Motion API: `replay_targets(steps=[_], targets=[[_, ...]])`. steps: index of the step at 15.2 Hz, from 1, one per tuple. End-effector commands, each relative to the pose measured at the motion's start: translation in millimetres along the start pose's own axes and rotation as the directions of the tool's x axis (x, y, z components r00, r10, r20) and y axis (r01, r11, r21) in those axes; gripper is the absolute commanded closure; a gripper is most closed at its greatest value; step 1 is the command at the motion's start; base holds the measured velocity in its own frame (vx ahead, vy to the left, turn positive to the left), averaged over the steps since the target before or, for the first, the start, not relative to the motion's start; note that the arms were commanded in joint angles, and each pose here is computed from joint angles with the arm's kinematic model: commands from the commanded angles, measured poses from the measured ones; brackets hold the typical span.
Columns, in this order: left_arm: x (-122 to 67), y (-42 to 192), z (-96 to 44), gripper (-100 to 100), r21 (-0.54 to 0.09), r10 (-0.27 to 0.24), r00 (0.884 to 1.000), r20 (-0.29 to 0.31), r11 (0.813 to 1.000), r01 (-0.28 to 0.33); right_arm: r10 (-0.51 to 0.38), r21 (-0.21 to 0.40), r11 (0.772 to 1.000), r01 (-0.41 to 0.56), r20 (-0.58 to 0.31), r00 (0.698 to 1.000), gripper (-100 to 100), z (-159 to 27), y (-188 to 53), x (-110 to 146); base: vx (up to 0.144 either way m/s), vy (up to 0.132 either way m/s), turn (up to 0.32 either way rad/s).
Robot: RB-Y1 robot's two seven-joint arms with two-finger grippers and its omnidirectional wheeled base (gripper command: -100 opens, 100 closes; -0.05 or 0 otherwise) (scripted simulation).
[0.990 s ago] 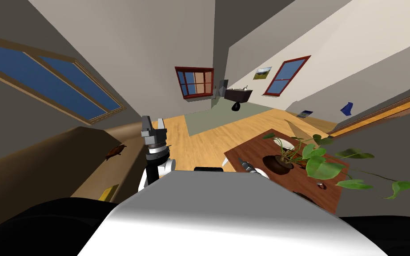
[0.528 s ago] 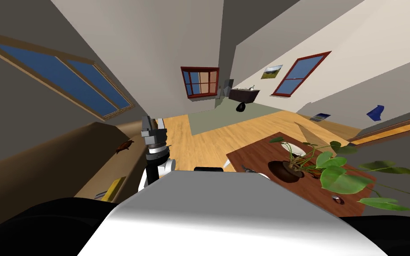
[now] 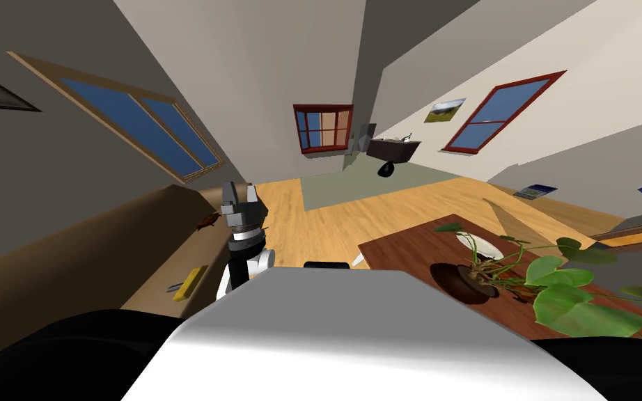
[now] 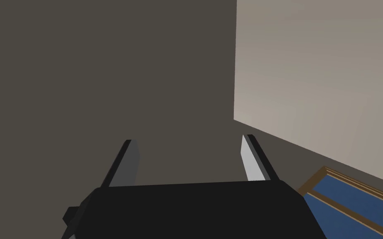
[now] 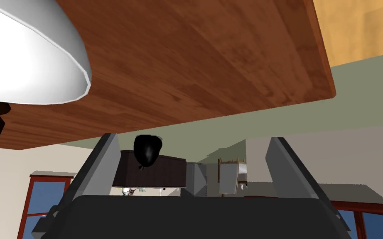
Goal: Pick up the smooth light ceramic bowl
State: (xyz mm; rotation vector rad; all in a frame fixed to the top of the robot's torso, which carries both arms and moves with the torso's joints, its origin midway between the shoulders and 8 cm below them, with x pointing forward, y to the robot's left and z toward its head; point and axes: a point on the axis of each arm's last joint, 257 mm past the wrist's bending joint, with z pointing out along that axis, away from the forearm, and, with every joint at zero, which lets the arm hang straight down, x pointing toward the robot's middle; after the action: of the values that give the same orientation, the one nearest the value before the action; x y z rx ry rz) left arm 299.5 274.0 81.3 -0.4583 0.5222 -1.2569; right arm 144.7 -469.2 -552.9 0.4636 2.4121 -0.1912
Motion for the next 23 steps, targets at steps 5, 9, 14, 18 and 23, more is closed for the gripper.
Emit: replay_targets(steps=[5,9,14,18,23], targets=[[0.0,0,0.0,0,0.000,0.000,1.000,0.000,1.000,0.000,-0.101,0.096,0.989,0.112,-0.117,0.988,-100,-8.2,-44,51,0.015,0.004,0.140],[0.0,0,0.0,0,0.000,0.000,1.000,0.000,1.000,0.000,-0.173,0.156,0.965,0.210,-0.220,0.960,-100,-23.0,-80,91,0.026,0.008,0.183],[0.0,0,0.0,0,0.000,0.000,1.000,0.000,1.000,0.000,-0.252,0.200,0.920,0.337,-0.357,0.900,-100,-49.3,-121,140,0.029,0.017,0.199],[0.0,0,0.0,0,0.000,0.000,1.000,0.000,1.000,0.000,-0.288,0.209,0.891,0.404,-0.429,0.856,-100,-66.2,-140,165,0.025,0.016,0.130],[0.0,0,0.0,0,0.000,0.000,1.000,0.000,1.000,0.000,-0.321,0.205,0.858,0.471,-0.502,0.803,-100,-85.7,-158,190,0.025,0.017,0.115]])
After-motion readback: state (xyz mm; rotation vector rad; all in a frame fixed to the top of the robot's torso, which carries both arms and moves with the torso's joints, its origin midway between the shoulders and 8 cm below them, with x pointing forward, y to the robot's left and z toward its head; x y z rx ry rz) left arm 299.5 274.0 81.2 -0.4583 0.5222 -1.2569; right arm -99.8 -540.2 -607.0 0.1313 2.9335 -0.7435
